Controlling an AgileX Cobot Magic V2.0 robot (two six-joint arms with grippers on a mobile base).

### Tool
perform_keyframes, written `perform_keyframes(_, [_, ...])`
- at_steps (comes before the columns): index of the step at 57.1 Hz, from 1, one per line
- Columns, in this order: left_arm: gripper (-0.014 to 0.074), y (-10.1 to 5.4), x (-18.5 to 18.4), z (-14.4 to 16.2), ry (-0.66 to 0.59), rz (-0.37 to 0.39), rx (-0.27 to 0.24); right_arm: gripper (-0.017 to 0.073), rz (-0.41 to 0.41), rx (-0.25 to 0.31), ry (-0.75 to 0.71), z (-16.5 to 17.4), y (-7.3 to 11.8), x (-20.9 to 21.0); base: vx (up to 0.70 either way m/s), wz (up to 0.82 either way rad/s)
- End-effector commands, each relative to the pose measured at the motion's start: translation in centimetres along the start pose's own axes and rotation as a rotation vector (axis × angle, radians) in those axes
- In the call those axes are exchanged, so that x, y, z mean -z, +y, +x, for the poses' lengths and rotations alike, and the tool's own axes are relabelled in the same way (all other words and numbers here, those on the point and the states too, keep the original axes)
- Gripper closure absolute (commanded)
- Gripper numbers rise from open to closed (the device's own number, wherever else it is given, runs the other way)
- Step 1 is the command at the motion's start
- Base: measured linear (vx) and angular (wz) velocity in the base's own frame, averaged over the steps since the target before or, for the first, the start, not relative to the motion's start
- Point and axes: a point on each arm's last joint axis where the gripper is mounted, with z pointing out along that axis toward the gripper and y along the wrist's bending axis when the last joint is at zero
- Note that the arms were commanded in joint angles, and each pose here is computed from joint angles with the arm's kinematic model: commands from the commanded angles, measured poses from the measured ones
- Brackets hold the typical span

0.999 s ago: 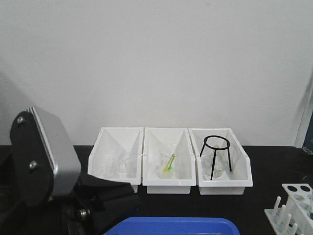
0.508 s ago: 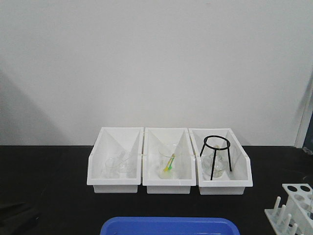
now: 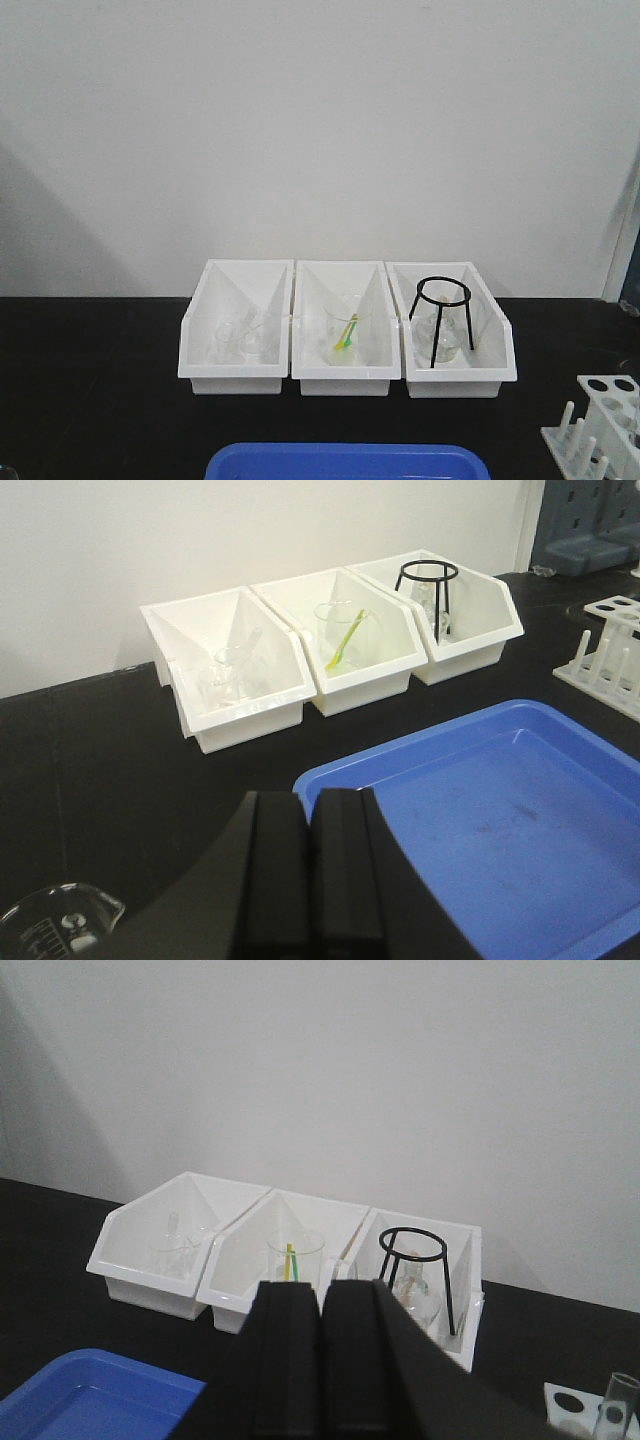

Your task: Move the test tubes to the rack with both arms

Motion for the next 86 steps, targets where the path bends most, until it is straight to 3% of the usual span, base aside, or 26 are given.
perform_keyframes(1, [0.0614, -0.2, 0.2, -1.2, -0.068, 0.019, -0.016, 0.0566, -0.021, 0.011, -0.088, -1.5, 0.1, 0.1, 0.0, 0.0])
perform_keyframes(12, [0.0614, -0.1, 0.2, -1.1, -0.062, 0.015, -0.016, 0.0566, -0.021, 0.011, -0.088, -1.5, 0.1, 0.1, 0.0, 0.0])
perform_keyframes(25, [0.0614, 0.1, 0.2, -1.0, -0.045, -0.009, -0.05, 0.0566, -0.021, 0.011, -0.088, -1.5, 0.1, 0.1, 0.0, 0.0])
perform_keyframes(29, [0.0614, -0.1, 0.2, -0.7, -0.024, 0.009, -0.102, 0.0566, -0.021, 0.011, -0.088, -1.5, 0.1, 0.1, 0.0, 0.0])
perform_keyframes(35, [0.0614, -0.7, -0.3, 0.4, 0.009, 0.071, -0.262, 0.0566, -0.021, 0.011, -0.088, -1.5, 0.1, 0.1, 0.0, 0.0])
perform_keyframes(38, [0.0612, -0.8, -0.6, 0.9, 0.008, 0.078, -0.279, 0.0566, -0.021, 0.011, -0.088, -1.5, 0.1, 0.1, 0.0, 0.0])
perform_keyframes(40, [0.0611, -0.8, -0.9, 1.4, 0.01, 0.075, -0.266, 0.0566, -0.021, 0.011, -0.088, -1.5, 0.1, 0.1, 0.0, 0.0])
perform_keyframes(50, [0.0611, 0.2, -2.6, 4.6, -0.014, -0.029, -0.082, 0.0566, -0.021, 0.011, -0.088, -1.5, 0.1, 0.1, 0.0, 0.0])
perform_keyframes(63, [0.0611, 2.1, -3.8, 9.6, -0.194, -0.206, 0.055, 0.0566, -0.021, 0.011, -0.088, -1.5, 0.1, 0.1, 0.0, 0.0])
perform_keyframes(69, [0.0611, 2.3, -3.2, 12.1, -0.256, -0.244, 0.064, 0.0566, -0.021, 0.011, -0.088, -1.5, 0.1, 0.1, 0.0, 0.0])
perform_keyframes(76, [0.0611, 2.3, -2.3, 12.6, -0.243, -0.279, 0.018, 0.0566, -0.021, 0.011, -0.088, -1.5, 0.1, 0.1, 0.0, 0.0])
perform_keyframes(86, [0.0611, 2.1, -1.2, 13.3, -0.27, -0.315, 0.016, 0.0566, -0.021, 0.011, -0.088, -1.5, 0.1, 0.1, 0.0, 0.0])
